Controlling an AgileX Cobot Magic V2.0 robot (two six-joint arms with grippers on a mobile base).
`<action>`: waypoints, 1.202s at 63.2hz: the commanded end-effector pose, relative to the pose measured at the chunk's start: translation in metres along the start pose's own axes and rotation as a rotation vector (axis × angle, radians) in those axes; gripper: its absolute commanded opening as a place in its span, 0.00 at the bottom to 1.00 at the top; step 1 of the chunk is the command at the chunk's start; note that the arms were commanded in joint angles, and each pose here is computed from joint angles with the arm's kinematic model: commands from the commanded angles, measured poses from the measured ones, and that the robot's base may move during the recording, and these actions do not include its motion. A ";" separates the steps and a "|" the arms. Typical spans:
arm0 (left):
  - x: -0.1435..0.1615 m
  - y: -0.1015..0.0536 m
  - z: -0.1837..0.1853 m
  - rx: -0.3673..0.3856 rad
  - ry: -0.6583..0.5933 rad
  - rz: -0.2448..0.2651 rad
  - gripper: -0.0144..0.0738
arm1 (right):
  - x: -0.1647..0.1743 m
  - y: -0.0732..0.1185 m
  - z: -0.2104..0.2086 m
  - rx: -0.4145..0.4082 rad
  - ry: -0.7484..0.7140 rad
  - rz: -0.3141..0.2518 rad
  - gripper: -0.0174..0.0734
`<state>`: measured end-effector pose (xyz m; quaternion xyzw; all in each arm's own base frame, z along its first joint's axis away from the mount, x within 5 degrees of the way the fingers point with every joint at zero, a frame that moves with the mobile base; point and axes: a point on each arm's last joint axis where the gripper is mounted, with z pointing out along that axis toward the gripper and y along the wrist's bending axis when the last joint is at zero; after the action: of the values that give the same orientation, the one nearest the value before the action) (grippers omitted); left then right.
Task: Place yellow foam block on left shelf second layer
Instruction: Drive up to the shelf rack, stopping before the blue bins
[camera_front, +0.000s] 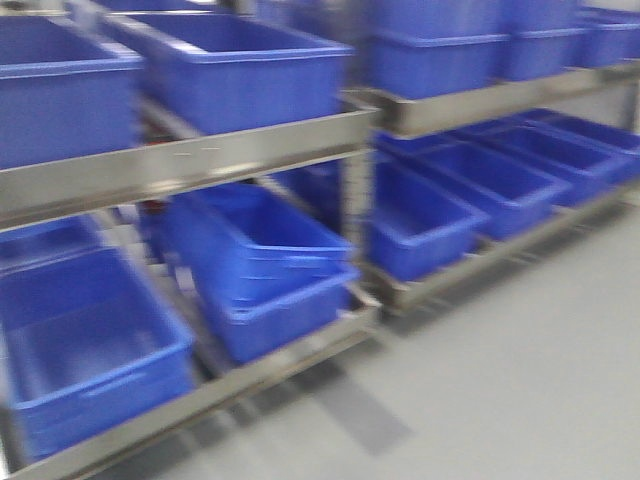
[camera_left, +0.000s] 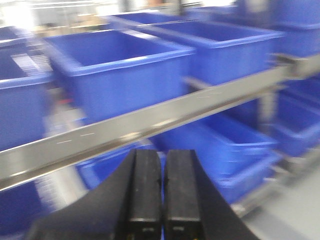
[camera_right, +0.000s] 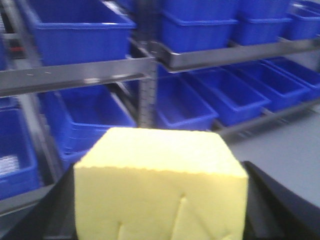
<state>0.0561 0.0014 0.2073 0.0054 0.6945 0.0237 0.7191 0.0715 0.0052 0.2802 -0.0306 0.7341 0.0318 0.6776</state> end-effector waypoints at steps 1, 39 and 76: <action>0.001 0.000 -0.001 -0.003 -0.071 -0.010 0.30 | -0.016 0.001 -0.001 -0.012 -0.101 -0.023 0.77; 0.001 0.000 -0.001 -0.003 -0.071 -0.010 0.30 | -0.016 0.001 -0.001 -0.012 -0.101 -0.023 0.77; 0.001 0.000 -0.001 -0.003 -0.071 -0.010 0.30 | -0.016 0.001 -0.001 -0.012 -0.101 -0.023 0.77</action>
<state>0.0561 0.0014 0.2073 0.0054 0.6945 0.0237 0.7191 0.0715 0.0052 0.2802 -0.0306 0.7341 0.0318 0.6776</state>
